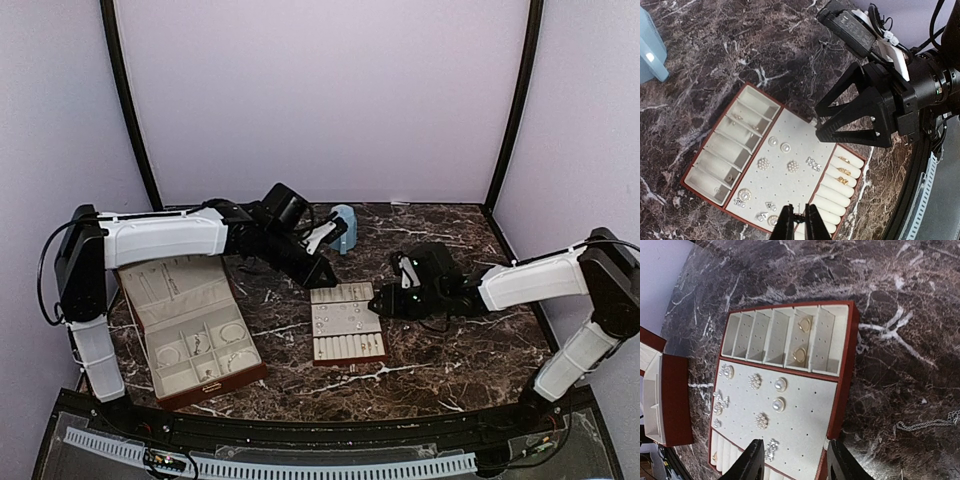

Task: Organize the mixed jewelry
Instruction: Hold the compartment layer at the center of the board.

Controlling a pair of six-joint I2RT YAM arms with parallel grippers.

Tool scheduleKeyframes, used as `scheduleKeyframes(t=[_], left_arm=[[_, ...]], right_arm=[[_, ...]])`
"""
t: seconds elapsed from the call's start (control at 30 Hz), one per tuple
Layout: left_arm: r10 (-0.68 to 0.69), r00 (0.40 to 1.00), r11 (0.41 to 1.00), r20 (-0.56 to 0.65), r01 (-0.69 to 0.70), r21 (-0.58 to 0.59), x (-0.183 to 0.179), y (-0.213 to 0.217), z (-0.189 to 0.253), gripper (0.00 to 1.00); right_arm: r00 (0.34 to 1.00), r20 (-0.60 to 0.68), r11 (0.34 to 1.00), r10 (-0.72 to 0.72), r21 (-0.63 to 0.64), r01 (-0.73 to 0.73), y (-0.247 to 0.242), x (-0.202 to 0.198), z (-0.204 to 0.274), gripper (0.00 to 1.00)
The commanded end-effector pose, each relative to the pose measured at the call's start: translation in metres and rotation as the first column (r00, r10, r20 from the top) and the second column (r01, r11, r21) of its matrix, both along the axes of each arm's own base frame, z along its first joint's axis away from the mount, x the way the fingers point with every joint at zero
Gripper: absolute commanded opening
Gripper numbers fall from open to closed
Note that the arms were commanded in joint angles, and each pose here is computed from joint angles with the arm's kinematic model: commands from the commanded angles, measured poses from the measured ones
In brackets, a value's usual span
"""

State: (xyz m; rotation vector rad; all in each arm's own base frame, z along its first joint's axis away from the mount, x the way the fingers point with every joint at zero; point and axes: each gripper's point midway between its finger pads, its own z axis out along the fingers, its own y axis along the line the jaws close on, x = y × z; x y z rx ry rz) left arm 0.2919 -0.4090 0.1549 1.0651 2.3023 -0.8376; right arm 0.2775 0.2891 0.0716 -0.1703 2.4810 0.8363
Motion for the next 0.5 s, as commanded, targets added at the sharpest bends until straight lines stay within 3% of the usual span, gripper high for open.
scheduleKeyframes(t=[0.0, 0.47], left_arm=[[-0.019, 0.999, 0.997, -0.029, 0.021, 0.068, -0.008, 0.002, -0.006, 0.00], [-0.044, 0.989, 0.977, -0.143, 0.072, 0.200, -0.022, 0.013, -0.049, 0.00]], right_arm=[[0.999, -0.037, 1.000, 0.001, -0.019, -0.002, 0.008, -0.004, -0.015, 0.43], [0.994, -0.089, 0.995, 0.067, -0.067, -0.073, 0.026, -0.016, -0.040, 0.43]])
